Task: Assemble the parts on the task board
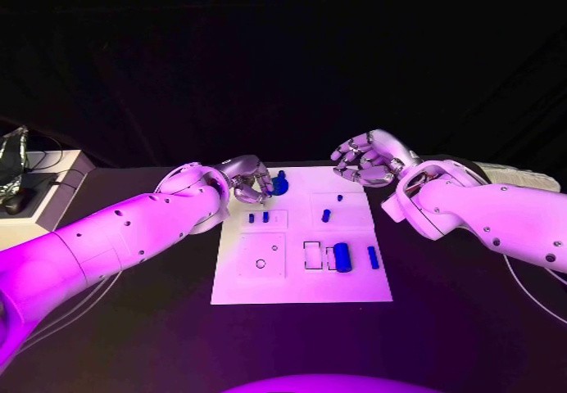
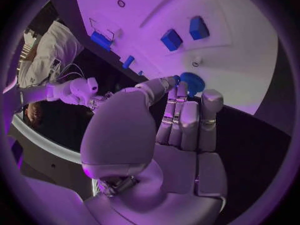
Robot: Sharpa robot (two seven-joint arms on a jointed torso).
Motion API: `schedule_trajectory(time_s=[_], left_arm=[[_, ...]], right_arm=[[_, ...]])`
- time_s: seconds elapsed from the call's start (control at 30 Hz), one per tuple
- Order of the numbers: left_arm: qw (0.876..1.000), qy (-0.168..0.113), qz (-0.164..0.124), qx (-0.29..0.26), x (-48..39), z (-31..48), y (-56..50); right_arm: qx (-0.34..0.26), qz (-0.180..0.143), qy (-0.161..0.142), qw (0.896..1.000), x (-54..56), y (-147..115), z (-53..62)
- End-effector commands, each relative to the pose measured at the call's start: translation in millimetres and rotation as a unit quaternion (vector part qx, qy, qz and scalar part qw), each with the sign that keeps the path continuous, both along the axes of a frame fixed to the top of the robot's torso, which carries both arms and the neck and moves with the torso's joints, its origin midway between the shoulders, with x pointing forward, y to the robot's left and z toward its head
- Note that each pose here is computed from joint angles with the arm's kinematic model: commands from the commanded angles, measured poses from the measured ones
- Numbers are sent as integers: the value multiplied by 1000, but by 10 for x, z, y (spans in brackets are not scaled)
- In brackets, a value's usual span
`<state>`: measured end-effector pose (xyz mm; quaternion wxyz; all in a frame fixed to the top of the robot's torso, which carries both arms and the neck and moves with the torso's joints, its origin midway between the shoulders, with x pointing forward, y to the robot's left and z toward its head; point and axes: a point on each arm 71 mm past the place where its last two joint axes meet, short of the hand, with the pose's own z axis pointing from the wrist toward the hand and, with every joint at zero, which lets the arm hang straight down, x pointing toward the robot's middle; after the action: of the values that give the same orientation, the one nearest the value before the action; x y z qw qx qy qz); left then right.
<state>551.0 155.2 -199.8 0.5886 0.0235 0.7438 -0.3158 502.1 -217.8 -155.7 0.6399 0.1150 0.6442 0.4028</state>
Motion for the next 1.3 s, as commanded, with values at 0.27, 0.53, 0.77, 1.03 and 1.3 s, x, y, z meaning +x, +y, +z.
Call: schedule_trajectory(time_s=[0.27,0.53,0.77,1.03,1.3], left_arm=[[1000,10,9,1,-9,8,141],[1000,10,16,9,20,-28,199],[1000,15,17,11,28,-62,191],[1000,20,15,13,32,-98,176],[999,26,13,13,24,-114,165]], right_arm=[[-1,4,-5,1000,-2,-3,9],[-1,5,-6,1000,-2,3,8],[-1,5,-6,1000,-2,5,9],[-1,5,-6,1000,-4,6,9],[-1,5,-6,1000,-5,6,9]])
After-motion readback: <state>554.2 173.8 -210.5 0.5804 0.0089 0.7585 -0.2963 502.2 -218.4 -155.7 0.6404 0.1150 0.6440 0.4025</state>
